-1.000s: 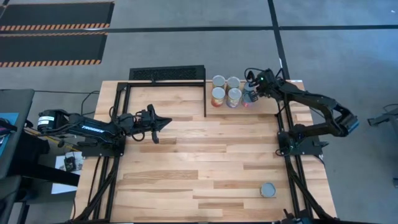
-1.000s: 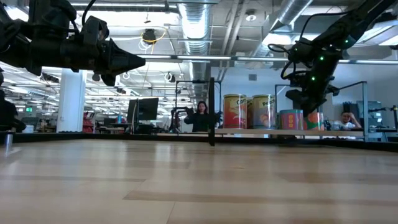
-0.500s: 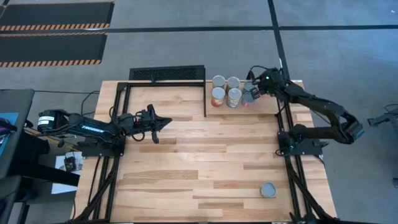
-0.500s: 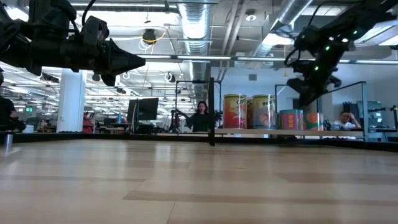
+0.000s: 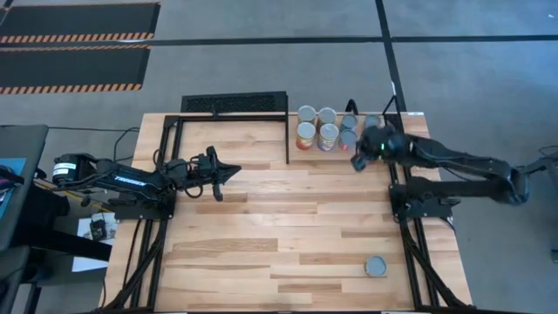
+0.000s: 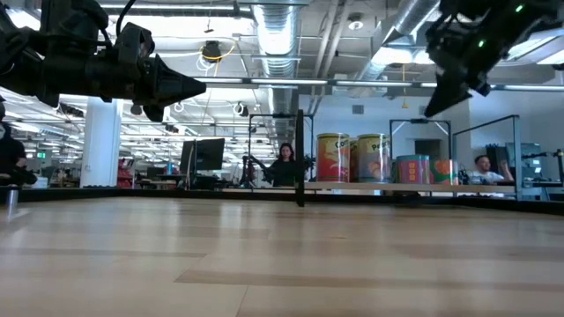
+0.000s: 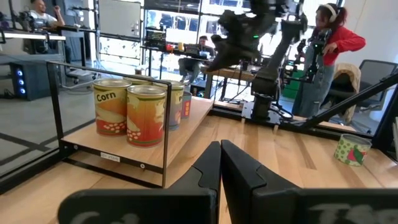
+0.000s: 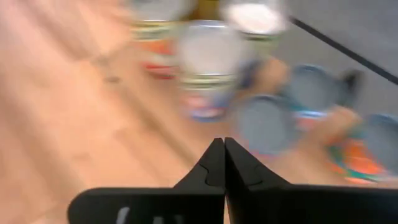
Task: Pick and place cans onto a shelf
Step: Put the canned peas on the shelf
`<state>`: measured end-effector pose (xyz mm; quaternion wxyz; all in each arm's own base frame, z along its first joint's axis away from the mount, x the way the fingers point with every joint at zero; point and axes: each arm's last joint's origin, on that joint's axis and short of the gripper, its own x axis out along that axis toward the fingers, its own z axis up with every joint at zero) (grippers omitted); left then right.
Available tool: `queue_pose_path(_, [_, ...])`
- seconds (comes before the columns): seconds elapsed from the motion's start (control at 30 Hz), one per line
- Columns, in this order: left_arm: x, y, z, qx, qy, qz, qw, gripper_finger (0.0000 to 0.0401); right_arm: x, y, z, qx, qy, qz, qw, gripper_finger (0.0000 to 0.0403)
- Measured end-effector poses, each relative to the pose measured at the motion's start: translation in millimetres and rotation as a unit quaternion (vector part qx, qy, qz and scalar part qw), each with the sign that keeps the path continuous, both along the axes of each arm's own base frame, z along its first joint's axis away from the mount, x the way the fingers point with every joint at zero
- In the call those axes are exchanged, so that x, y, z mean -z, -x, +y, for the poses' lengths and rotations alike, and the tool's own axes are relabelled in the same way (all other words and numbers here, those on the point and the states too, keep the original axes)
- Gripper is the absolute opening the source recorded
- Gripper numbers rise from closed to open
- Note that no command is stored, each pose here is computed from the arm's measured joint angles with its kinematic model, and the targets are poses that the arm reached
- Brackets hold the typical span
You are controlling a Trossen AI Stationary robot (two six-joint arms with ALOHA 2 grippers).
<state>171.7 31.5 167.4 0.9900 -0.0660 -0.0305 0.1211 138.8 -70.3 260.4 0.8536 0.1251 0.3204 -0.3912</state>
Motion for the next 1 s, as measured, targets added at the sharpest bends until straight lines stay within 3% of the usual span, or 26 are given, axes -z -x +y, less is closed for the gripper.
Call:
queue_pose_path(0.23, [0.8, 0.0, 0.0, 0.000, 0.001, 0.004, 1.000, 0.0000, 10.9, -29.4, 76.7, -0.124, -0.025, -0.015, 0.992, 0.0009])
queue_pose_path(0.4, [2.3, -0.1, 0.0, 0.000, 0.002, 0.012, 1.000, 0.0000, 35.7, -38.9, 135.6, -0.184, -0.082, 0.012, 0.979, 0.0006])
queue_pose_path(0.57, [2.3, -0.1, 0.0, 0.000, 0.002, 0.012, 1.000, 0.0000, 54.2, -32.8, 186.8, -0.188, -0.158, 0.052, 0.968, 0.0013])
queue_pose_path(0.8, [3.3, -0.1, 0.0, 0.000, 0.004, 0.016, 1.000, 0.0000, 45.0, -25.4, 245.6, -0.151, -0.200, 0.148, 0.957, 0.0019])
queue_pose_path(1.0, [6.0, -0.1, -0.2, 0.004, 0.019, 0.027, 0.999, 0.0000, 37.0, -28.1, 290.5, -0.113, -0.270, 0.219, 0.931, 0.0070])
